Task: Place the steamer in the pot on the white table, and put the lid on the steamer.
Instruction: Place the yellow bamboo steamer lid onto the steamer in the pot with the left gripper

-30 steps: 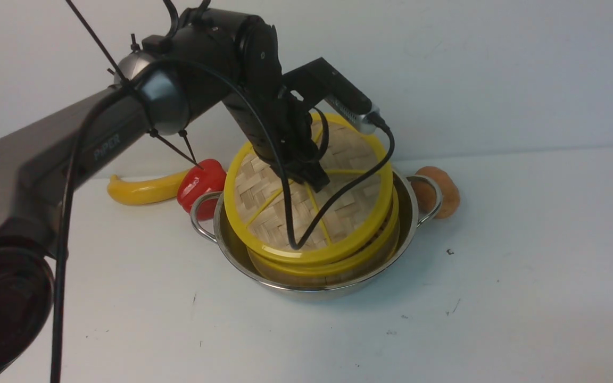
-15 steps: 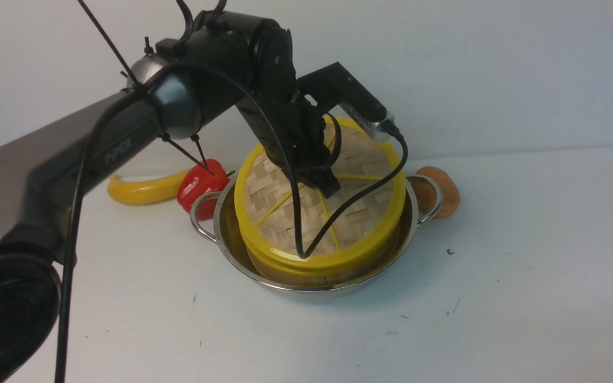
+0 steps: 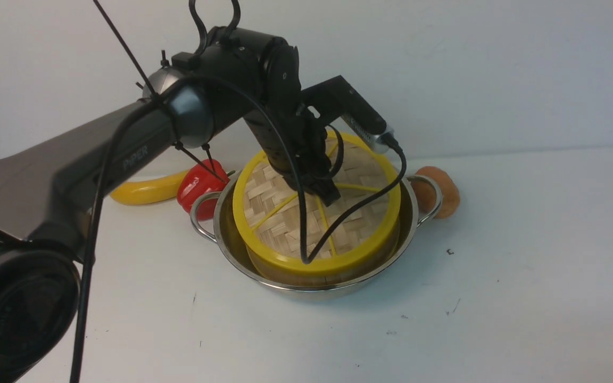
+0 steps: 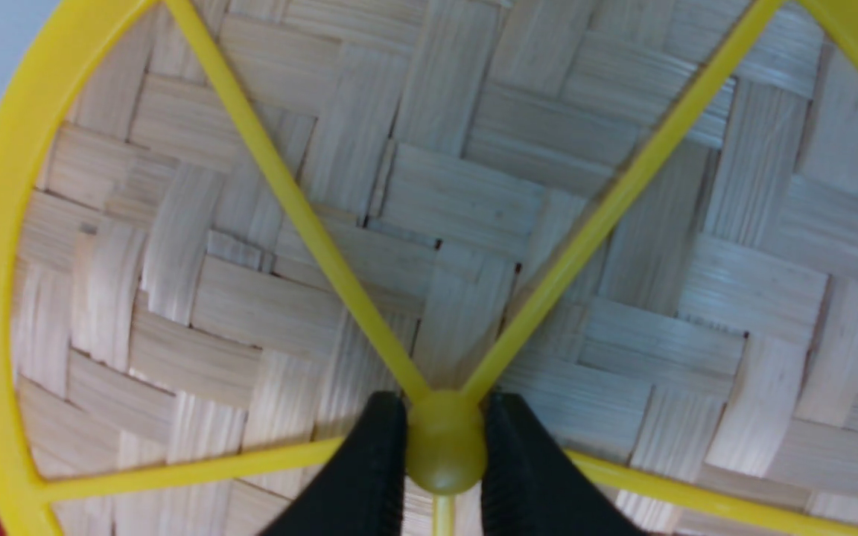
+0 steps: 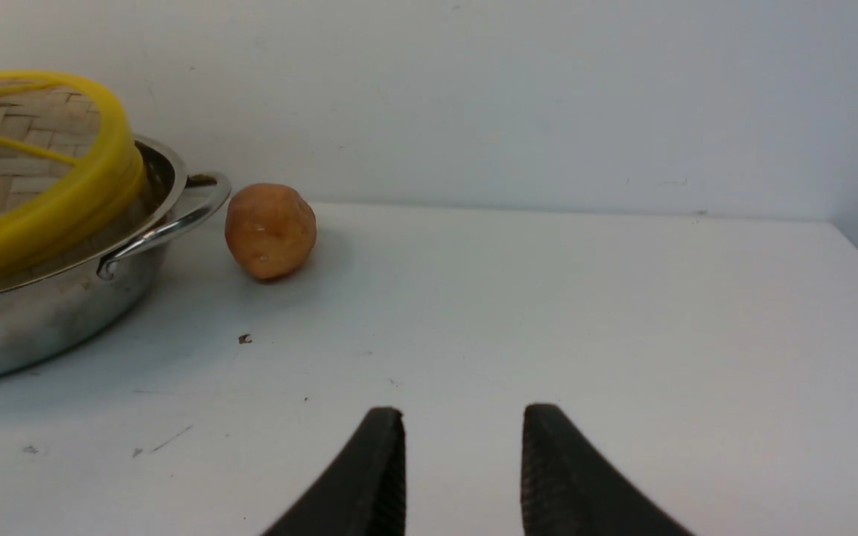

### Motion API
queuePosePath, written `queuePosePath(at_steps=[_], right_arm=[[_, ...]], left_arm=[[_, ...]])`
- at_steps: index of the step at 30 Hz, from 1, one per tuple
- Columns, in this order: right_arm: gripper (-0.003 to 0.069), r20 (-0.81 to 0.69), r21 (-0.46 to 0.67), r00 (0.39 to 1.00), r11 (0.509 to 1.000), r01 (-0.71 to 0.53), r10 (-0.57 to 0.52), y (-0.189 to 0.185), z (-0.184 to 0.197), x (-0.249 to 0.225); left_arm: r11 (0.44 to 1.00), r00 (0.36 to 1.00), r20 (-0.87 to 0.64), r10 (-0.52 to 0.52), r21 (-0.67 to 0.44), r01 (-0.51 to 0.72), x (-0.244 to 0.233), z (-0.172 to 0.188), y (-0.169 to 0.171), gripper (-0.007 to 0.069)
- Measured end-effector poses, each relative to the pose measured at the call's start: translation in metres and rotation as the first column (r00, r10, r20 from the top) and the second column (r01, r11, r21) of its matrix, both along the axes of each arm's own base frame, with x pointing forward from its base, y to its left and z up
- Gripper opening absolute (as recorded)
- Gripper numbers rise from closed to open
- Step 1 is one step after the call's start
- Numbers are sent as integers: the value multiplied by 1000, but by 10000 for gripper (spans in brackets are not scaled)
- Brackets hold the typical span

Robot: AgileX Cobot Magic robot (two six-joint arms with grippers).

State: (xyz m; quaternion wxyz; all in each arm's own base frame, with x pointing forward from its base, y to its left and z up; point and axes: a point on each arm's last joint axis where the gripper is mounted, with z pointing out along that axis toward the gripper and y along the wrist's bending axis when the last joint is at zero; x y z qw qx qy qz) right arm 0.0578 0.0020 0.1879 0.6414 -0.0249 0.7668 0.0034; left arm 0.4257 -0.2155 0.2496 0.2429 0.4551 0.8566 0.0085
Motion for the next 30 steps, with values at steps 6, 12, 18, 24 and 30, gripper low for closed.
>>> queuePosePath(at_steps=[6, 12, 18, 24, 30], right_arm=[[242, 0, 0, 1000, 1000, 0, 0, 0, 0, 0], [242, 0, 0, 1000, 1000, 0, 0, 0, 0, 0], [242, 0, 0, 1000, 1000, 0, 0, 0, 0, 0], [242, 0, 0, 1000, 1000, 0, 0, 0, 0, 0], [242, 0, 0, 1000, 1000, 0, 0, 0, 0, 0]], left_arm=[[1000, 1000, 2, -1, -2, 1, 0, 0, 0, 122], [1000, 1000, 6, 0, -1, 0, 1, 0, 0, 122], [1000, 1000, 3, 17, -11, -17, 1, 0, 1, 122], [998, 998, -12, 60, -28, -60, 2, 1, 2, 122], [996, 997, -15, 79, -38, -79, 3, 5, 4, 122]])
